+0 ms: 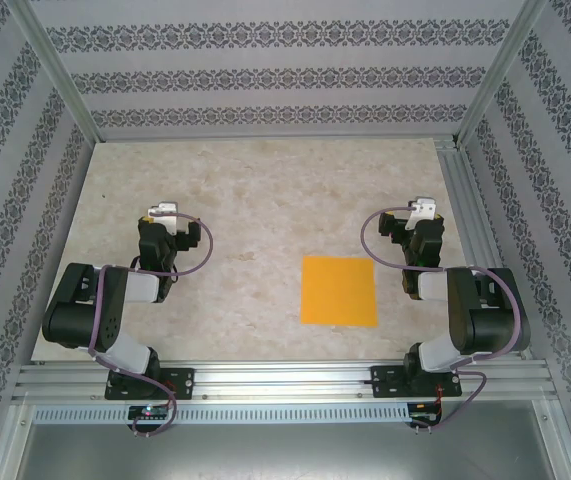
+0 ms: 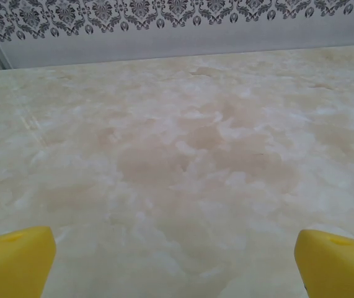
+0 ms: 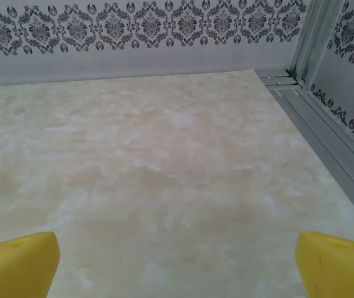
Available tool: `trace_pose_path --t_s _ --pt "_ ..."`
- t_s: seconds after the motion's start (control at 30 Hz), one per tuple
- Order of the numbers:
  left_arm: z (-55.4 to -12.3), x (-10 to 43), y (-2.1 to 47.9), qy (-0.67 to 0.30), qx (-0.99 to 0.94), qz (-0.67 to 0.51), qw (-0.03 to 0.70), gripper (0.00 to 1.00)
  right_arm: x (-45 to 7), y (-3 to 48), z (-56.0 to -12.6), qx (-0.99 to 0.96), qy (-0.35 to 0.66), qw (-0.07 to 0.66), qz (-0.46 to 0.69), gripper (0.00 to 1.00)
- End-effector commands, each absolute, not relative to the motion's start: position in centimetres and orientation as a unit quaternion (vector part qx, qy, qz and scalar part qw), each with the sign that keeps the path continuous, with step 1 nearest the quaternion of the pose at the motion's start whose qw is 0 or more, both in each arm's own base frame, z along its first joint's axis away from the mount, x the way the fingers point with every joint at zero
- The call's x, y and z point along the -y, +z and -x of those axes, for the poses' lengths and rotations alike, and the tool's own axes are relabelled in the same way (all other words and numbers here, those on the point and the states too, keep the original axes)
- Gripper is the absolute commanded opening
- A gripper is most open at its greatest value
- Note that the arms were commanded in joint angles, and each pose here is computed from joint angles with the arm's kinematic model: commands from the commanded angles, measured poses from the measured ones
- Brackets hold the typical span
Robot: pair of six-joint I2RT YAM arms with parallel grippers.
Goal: Fold a paper plane with a square sheet of paper (fold left side to right side)
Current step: Pick up the square sheet of paper from the bottom-center of the table.
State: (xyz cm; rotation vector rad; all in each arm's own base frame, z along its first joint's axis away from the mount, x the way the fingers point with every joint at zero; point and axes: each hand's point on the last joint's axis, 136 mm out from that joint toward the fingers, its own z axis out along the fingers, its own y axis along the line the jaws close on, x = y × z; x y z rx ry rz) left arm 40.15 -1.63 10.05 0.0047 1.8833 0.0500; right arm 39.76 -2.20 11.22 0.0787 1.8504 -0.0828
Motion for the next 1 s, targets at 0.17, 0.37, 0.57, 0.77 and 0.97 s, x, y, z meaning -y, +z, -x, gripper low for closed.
trace_pose_path --t_s 0.17,0.37,0.57,0.77,0.97 --pt "-40.5 1.6 10.3 0.024 -0.807 -0.014 0.590 1.00 2.1 12.5 -40.2 -0.784 -0.028 0.619 -0.035 0.98" --pt "-40.5 1.6 10.3 0.023 -0.807 -0.014 0.590 1.00 2.2 12.6 -40.3 -0.784 -0.027 0.619 -0.035 0.98" --pt "-40.4 1.5 11.2 0.023 -0.802 -0.013 0.596 1.00 2.5 13.4 -40.2 -0.782 -0.031 0.621 -0.045 0.98" --pt "-36.6 2.0 21.2 -0.012 -0.773 0.019 0.634 1.00 3.1 19.2 -38.1 -0.795 -0.048 0.601 -0.068 0.98" --pt "-34.0 3.7 22.3 -0.148 -0.803 0.120 0.565 1.00 2.0 22.8 -34.2 -0.809 -0.004 0.576 -0.119 0.98"
